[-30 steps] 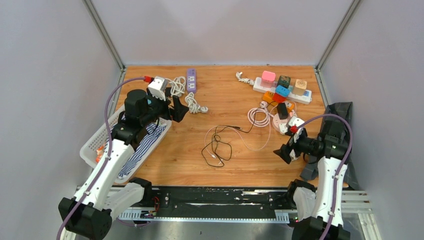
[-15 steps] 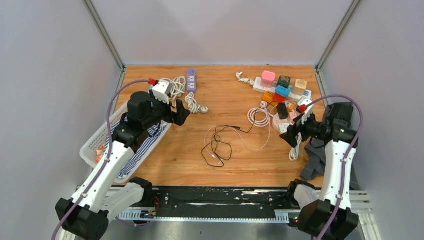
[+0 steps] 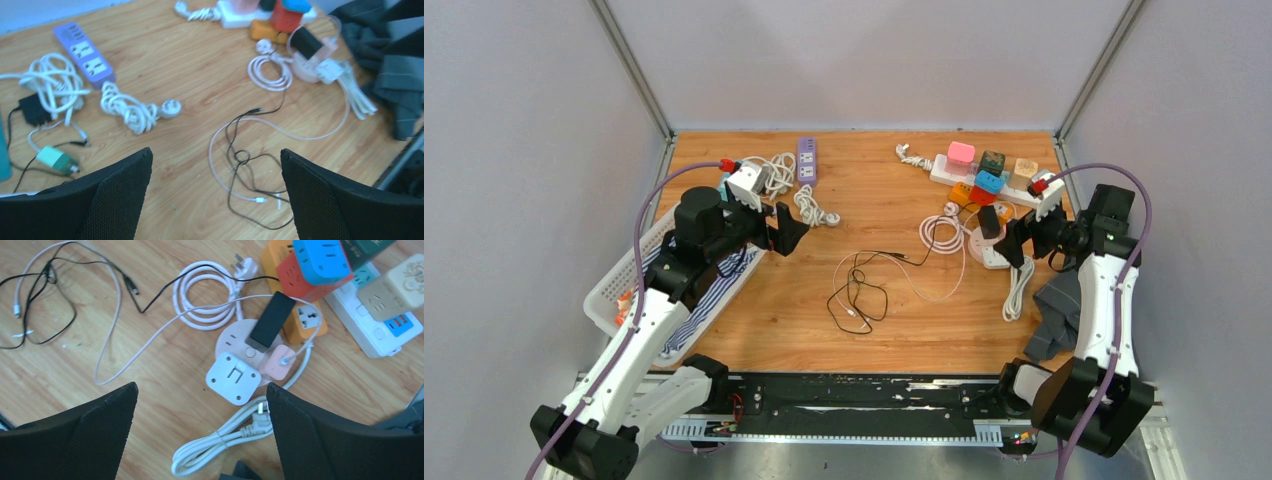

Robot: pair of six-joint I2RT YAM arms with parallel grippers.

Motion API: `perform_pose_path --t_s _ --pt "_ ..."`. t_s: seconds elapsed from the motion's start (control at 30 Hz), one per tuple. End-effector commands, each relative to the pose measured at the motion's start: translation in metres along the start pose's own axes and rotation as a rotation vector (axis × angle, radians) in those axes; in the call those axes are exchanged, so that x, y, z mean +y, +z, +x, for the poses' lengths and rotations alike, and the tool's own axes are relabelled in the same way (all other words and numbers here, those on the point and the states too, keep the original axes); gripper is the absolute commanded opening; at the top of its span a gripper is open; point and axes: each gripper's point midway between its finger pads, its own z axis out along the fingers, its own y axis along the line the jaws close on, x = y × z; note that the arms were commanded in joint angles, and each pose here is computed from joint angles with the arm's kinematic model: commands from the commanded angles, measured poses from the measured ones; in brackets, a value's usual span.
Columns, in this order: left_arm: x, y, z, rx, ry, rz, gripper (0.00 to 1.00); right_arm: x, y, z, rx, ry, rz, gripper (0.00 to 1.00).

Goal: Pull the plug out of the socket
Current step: Move the socket to the center of the board.

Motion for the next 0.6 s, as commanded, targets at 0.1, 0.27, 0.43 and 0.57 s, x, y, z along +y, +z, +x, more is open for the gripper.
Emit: perform_pose_path --t_s 0.1,0.27,0.43,0.57 --pt "-0.042 -0.026 -0.031 -0.144 -0.021 0.174 1.00 -0.068 0.037 0.023 0.089 0.127 0.079 0.93" --pt "-0.039 -0.035 -0.028 -0.179 -0.007 0.148 1.00 -0.086 0.055 0.041 0.220 0.161 0.090 0.88" --pt "-0.030 -0.035 -0.022 -0.173 0.010 0.102 1.00 -0.086 0.054 0.049 0.244 0.185 0.110 0.87" --pt "-0.027 -0.032 -0.017 -0.153 0.006 0.087 1.00 -0.083 0.048 0.030 0.194 0.150 0.103 0.85"
